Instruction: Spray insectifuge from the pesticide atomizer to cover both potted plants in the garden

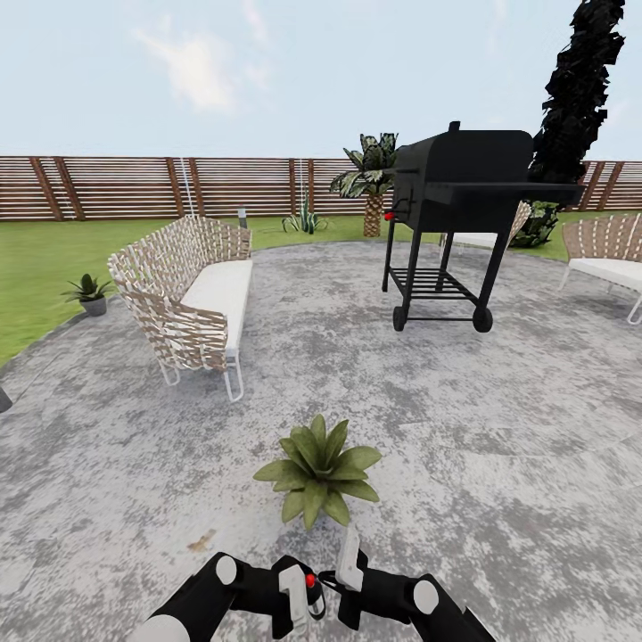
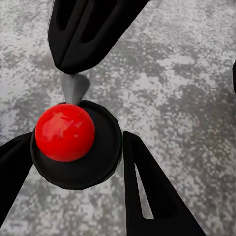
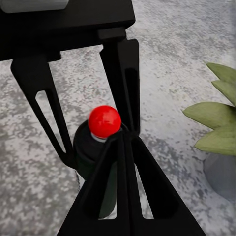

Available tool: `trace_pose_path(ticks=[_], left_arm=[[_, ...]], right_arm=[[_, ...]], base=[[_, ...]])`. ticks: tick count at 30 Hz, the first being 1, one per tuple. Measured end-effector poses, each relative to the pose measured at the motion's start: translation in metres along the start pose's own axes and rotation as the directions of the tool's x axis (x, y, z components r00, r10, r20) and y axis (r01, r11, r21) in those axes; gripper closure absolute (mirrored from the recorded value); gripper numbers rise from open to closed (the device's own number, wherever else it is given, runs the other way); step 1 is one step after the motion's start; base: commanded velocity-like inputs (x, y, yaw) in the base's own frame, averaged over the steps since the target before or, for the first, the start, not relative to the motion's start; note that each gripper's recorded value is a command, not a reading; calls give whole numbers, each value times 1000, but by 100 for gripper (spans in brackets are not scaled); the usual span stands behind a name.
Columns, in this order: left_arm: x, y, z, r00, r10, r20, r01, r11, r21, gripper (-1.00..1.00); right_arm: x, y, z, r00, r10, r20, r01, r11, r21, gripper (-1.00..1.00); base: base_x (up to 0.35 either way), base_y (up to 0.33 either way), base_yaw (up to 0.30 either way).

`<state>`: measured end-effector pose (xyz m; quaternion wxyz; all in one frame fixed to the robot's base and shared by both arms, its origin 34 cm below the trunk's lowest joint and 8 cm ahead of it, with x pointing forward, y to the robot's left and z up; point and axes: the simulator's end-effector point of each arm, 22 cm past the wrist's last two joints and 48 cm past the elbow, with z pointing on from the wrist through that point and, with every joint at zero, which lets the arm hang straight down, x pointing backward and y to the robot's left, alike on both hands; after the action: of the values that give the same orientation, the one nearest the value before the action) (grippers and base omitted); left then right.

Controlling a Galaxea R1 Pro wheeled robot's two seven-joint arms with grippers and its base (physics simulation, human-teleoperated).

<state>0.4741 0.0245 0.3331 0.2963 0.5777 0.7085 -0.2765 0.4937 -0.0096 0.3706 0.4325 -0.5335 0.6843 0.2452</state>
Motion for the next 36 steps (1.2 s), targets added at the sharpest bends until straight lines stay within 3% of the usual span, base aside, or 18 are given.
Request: trace_pose_path(ticks=[12,18,21,30,31,36], left_arm=[[1,1,-1,1000,-4,0,4,1000,-2,100],[18,6,-9,999,0,-36,0,1000,-12,100],[40,13,-23,997,-4,-72,2,1000,-27,100],[125,40,-91,979,-50,-199,30,995,-99,100],[132,42,-97,977,-55,-208,33,994,-107,100],[177,55,-145,956,-80,-281,38,988,-151,100]], right_arm=[[0,0,0,1000,0,0,0,1000,0,100],[0,0,0,1000,0,0,0,1000,-1,100],[0,0,0,1000,0,0,0,1000,-1,100],[2,0,-1,1000,0,-5,0,1000,0,100],[3,-1,-2,1000,0,-6,0,1000,1,-100],[6,-3,-4,1000,1,-11,-1,1000,5,-100]], base=[[0,0,0],[0,0,0],[0,0,0],[0,0,0],[0,0,0],[0,0,0]])
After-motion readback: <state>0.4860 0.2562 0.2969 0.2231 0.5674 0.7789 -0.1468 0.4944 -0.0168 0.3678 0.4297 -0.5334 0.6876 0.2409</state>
